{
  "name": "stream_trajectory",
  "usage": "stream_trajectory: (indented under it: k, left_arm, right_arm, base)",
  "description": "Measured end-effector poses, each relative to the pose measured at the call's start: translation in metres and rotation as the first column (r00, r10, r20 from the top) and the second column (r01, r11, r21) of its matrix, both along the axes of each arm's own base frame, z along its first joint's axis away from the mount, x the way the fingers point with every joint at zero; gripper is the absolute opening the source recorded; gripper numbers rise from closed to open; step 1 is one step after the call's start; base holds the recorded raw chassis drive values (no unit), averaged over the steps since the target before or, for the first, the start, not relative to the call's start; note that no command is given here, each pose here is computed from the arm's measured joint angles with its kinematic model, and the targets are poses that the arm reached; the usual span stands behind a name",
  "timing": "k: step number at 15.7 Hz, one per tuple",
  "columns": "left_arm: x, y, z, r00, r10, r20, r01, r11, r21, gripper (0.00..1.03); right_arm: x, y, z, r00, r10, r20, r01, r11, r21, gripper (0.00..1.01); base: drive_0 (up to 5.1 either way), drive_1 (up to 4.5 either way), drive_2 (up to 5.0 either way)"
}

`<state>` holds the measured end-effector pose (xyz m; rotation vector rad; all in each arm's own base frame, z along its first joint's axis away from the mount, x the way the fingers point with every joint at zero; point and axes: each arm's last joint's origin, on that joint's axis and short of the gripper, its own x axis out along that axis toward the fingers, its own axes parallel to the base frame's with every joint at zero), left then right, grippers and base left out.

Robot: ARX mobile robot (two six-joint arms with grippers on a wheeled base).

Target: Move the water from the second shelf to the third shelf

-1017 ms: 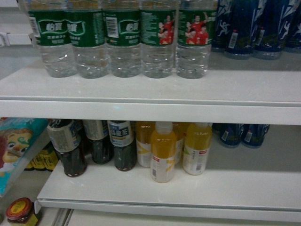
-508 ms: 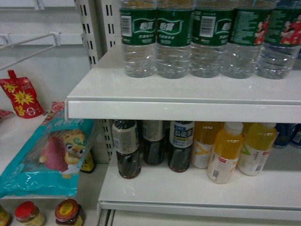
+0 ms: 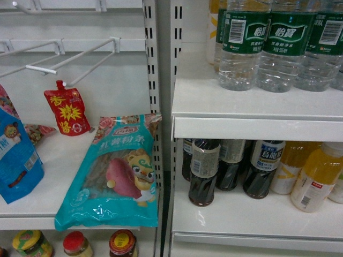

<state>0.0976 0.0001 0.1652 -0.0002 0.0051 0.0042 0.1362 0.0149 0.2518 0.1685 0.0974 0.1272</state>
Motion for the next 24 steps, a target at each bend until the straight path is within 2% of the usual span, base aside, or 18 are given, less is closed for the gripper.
stream_trajectory:
  k: [2, 8, 9, 10, 11, 15, 18, 20, 24]
  left_arm:
    - [0.000, 0.000, 0.000, 1.000, -0.001, 0.003, 0.001, 1.0000, 0.000, 0.98]
    - [0.000, 0.000, 0.000, 1.000, -0.003, 0.003, 0.003, 1.0000, 0.000, 0.98]
    - [0.000, 0.000, 0.000, 1.000, -0.003, 0.003, 0.003, 1.0000, 0.000, 0.98]
    - [0.000, 0.000, 0.000, 1.000, -0.003, 0.003, 0.003, 1.0000, 0.000, 0.98]
    - [0.000, 0.000, 0.000, 1.000, -0.003, 0.003, 0.003, 1.0000, 0.000, 0.98]
    - [0.000, 0.000, 0.000, 1.000, -0.003, 0.003, 0.003, 1.0000, 0.000, 0.98]
    - [0.000, 0.000, 0.000, 1.000, -0.003, 0.003, 0.003, 1.0000, 0.000, 0.98]
    - [0.000, 0.000, 0.000, 1.000, -0.003, 0.003, 0.003, 1.0000, 0.000, 0.98]
    - [0.000, 0.000, 0.000, 1.000, -0.003, 0.003, 0.003, 1.0000, 0.000, 0.98]
  right_arm:
    - [0.000, 0.000, 0.000, 1.000, -0.012, -0.001, 0.012, 0.9999, 0.002, 0.44]
    - [0.000, 0.000, 0.000, 1.000, -0.012, -0.003, 0.012, 0.9999, 0.001, 0.44]
    - [0.000, -0.001, 0.001, 0.995, -0.034, -0.097, 0.034, 0.9994, -0.002, 0.44]
    - [0.007, -0.004, 0.000, 0.987, -0.049, -0.153, 0.048, 0.9988, -0.007, 0.44]
    - [0.019, -0.007, -0.001, 0.984, -0.074, -0.161, 0.073, 0.9973, -0.011, 0.44]
    - [0.072, -0.010, 0.022, 0.995, -0.066, -0.074, 0.065, 0.9978, -0.011, 0.44]
    - [0.122, -0.009, 0.018, 0.990, -0.069, -0.125, 0.067, 0.9975, -0.022, 0.44]
    - [0.154, -0.008, 0.022, 0.987, -0.078, -0.144, 0.075, 0.9969, -0.026, 0.44]
    - [0.180, -0.008, 0.029, 0.984, -0.090, -0.154, 0.086, 0.9958, -0.031, 0.44]
  base:
    - [0.0, 0.00, 0.0]
    - [0.0, 0.00, 0.0]
    - [0.0, 0.00, 0.0]
    - [0.0, 0.00, 0.0]
    - [0.0, 0.00, 0.0]
    - [0.0, 0.00, 0.0]
    - [0.0, 0.00, 0.0]
    - [0.0, 0.00, 0.0]
    - [0.0, 0.00, 0.0]
